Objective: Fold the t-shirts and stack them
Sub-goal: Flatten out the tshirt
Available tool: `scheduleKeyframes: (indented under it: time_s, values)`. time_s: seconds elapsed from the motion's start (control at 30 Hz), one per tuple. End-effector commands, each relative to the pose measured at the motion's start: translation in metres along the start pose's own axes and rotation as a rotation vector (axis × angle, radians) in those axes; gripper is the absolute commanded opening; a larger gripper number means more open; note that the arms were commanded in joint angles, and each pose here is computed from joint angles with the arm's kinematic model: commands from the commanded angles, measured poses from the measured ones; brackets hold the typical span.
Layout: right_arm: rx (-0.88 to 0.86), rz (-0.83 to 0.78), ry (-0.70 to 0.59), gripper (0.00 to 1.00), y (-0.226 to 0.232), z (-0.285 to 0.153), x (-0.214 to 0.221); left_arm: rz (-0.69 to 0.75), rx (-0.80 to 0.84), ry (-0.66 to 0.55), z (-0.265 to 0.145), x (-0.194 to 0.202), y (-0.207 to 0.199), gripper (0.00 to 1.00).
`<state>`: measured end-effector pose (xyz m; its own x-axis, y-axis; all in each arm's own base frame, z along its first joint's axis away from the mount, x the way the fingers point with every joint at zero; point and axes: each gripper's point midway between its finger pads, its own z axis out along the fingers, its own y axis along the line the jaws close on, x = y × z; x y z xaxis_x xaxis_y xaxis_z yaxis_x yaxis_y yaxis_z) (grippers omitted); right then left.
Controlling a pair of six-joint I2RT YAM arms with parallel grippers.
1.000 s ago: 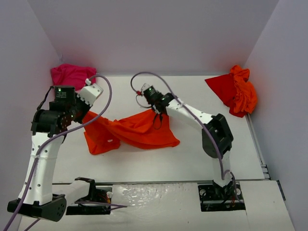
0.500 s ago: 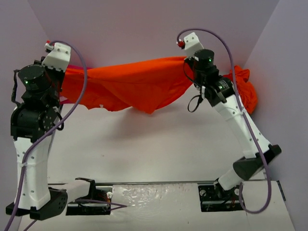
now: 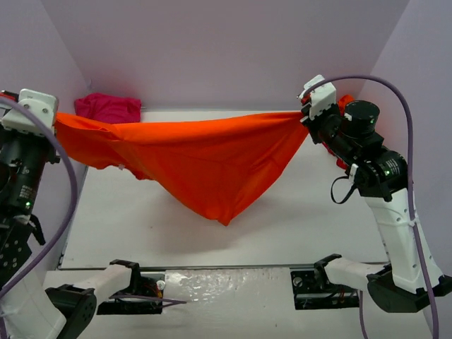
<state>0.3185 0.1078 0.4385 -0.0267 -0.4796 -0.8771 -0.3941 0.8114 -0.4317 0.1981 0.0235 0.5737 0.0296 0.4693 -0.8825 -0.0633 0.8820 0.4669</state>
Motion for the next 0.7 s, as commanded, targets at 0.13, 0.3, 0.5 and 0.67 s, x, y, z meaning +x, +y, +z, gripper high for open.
scheduleKeyframes:
  time_s: [0.13, 0.3, 0.5, 0.67]
  values:
    - [-0.197, -0.011, 0.133, 0.00, 0.051, 0.027, 0.061, 0.032, 0.230, 0.109, 0.032, 0.038, -0.057, 0.04]
    - [-0.287, -0.017, 0.274, 0.01, 0.080, 0.061, 0.112, 0.048, 0.350, 0.235, 0.072, 0.088, -0.102, 0.04]
    - [-0.402, -0.024, 0.534, 0.47, 0.125, 0.124, 0.205, 0.073, 0.454, 0.444, 0.136, 0.168, -0.161, 0.00]
    - [-0.372, -0.054, 0.578, 0.55, 0.126, 0.156, 0.225, 0.115, 0.433, 0.561, 0.165, 0.227, -0.189, 0.00]
